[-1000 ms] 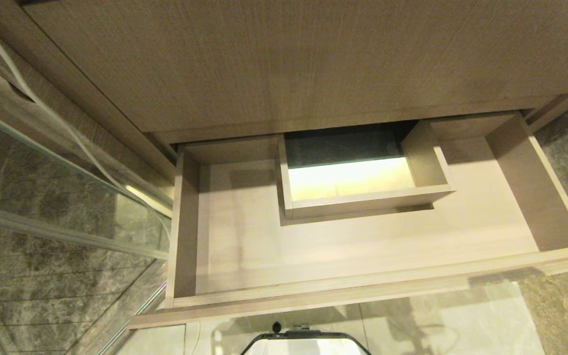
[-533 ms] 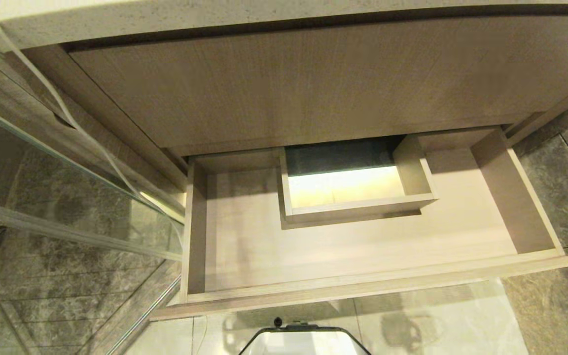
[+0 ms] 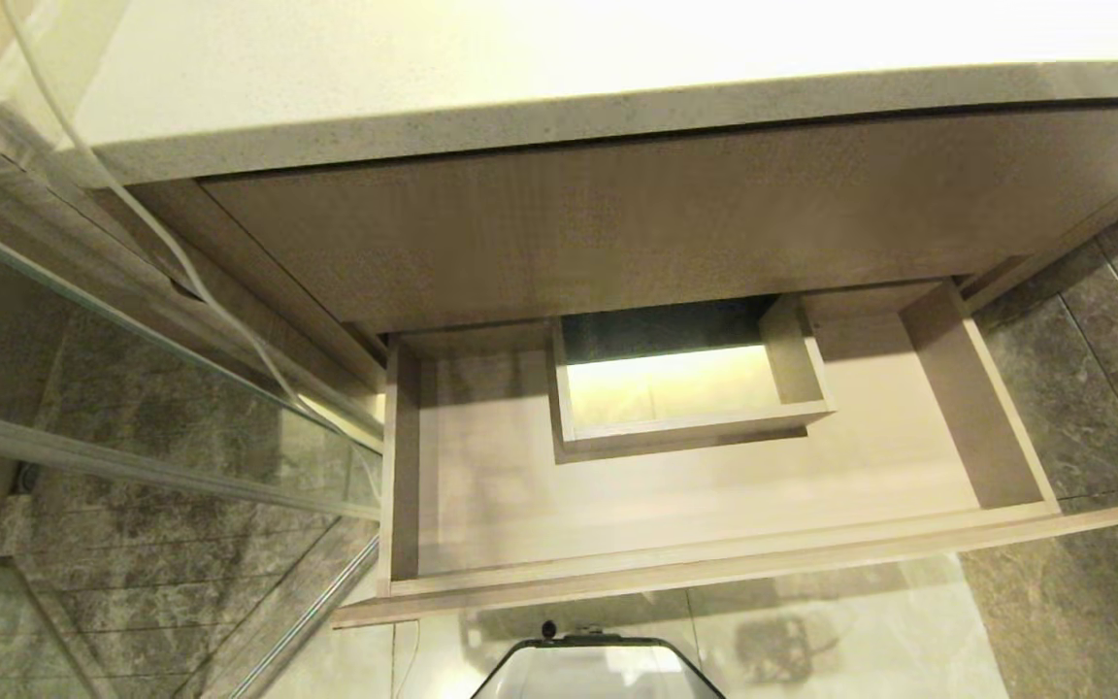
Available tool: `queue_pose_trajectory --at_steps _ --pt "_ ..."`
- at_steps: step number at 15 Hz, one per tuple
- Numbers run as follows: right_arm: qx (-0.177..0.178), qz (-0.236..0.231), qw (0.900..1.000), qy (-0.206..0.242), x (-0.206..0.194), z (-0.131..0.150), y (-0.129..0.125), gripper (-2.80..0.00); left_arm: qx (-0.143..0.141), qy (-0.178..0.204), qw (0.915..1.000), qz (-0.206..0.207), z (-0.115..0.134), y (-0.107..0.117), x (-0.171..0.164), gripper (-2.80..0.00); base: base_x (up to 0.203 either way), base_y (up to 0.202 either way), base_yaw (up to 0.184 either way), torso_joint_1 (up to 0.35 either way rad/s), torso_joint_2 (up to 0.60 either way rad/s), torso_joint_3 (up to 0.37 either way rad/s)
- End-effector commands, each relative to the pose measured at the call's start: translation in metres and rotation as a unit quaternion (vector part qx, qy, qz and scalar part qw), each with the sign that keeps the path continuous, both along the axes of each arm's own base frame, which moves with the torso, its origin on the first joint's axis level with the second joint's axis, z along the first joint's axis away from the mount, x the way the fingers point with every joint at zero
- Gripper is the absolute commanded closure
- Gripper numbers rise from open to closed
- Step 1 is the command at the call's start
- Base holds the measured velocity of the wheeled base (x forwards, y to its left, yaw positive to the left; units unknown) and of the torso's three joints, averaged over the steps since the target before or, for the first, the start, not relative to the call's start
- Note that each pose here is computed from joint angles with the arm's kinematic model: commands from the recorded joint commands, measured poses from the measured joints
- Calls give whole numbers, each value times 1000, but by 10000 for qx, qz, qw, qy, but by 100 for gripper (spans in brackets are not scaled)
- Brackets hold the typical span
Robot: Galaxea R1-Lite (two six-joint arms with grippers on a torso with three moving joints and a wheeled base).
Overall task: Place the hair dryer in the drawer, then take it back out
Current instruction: Place it on the countertop
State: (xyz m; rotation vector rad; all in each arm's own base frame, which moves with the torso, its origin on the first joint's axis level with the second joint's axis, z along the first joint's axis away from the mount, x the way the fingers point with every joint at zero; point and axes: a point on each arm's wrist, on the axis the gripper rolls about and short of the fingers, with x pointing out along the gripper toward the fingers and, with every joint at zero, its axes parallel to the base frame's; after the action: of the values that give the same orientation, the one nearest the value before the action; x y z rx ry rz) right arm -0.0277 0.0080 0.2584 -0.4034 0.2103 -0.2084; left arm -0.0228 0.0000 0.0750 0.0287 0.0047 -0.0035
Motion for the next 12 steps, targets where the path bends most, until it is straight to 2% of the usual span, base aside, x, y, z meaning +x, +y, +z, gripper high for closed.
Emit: queue_pose_trajectory --at_steps 1,7,12 --pt "-9 4 10000 22 1 0 0 0 2 10 10000 2 0 0 0 0 0 0 0 290 -556 -258" --pt "-20 6 10000 -19 0 0 0 0 2 14 10000 2 -1 0 0 0 0 0 0 309 -595 -284" --pt "-20 34 10000 -19 0 0 0 0 2 7 10000 2 0 0 0 0 0 0 0 200 -382 -185"
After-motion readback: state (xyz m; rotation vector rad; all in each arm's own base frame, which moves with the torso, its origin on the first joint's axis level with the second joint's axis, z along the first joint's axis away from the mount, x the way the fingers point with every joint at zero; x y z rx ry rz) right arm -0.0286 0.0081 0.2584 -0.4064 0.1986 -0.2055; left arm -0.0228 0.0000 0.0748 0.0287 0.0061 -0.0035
